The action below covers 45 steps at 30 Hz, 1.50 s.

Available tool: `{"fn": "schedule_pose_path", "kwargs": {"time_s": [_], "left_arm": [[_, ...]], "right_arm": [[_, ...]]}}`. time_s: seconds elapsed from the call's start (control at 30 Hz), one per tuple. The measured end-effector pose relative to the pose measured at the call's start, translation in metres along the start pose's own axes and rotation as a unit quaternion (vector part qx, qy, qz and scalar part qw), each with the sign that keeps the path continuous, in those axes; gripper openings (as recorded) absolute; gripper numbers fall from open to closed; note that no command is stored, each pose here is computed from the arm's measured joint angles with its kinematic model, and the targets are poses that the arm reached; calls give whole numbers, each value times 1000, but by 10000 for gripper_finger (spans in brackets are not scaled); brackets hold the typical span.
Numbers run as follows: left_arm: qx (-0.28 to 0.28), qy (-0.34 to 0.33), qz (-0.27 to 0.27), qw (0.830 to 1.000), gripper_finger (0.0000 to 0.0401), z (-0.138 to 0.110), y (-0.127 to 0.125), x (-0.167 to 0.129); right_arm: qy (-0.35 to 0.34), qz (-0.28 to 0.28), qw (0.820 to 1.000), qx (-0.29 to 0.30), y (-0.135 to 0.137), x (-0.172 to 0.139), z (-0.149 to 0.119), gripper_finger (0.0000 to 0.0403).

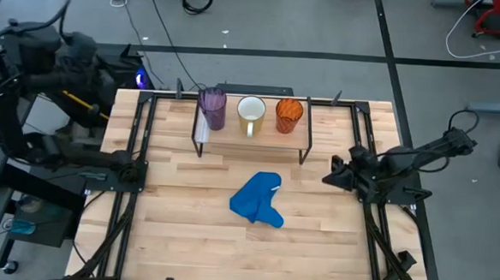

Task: Stack small to large cups/mugs on shelf
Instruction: Return to Home Position

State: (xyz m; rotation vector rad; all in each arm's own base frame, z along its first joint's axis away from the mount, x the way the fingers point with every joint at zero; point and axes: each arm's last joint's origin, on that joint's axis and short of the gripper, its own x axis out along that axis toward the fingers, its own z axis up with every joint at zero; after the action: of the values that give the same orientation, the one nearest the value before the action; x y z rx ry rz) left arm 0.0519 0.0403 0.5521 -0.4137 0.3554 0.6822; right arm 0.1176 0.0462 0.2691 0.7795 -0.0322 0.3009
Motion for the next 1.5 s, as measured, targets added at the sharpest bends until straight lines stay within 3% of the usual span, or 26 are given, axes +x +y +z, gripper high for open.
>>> {"fn": "schedule_pose_path", "kwargs": {"time_s": [0.27,0.5,0.6,0.7,0.83,0.97,1.13,1.27,1.4,1.5], "left_arm": [[72,-79,-15,994,107,17,-5,4],[153,-144,-95,973,107,39,-13,49],[174,-145,-94,969,107,39,-11,71],[182,-162,-70,967,107,42,-4,82],[194,-213,-37,957,107,53,5,82],[197,-262,8,945,107,63,14,76],[173,-320,125,923,107,72,29,61],[154,-335,192,909,107,74,38,52],[157,-346,196,904,107,76,41,50],[165,-352,201,899,107,78,42,49]], "right_arm": [[-72,11,992,-106,22,-3,40,16],[-125,53,968,-211,45,-13,94,16],[-149,44,948,-278,60,-20,122,16],[-155,-30,919,-360,78,-28,152,16],[-149,-152,863,-458,98,-30,191,16],[-186,-222,806,-517,119,-30,229,16],[-250,-296,744,-544,148,-37,263,16],[-258,-356,710,-550,168,-48,270,16],[-238,-402,675,-571,185,-58,266,16],[-251,-402,679,-561,195,-62,265,16]]}}
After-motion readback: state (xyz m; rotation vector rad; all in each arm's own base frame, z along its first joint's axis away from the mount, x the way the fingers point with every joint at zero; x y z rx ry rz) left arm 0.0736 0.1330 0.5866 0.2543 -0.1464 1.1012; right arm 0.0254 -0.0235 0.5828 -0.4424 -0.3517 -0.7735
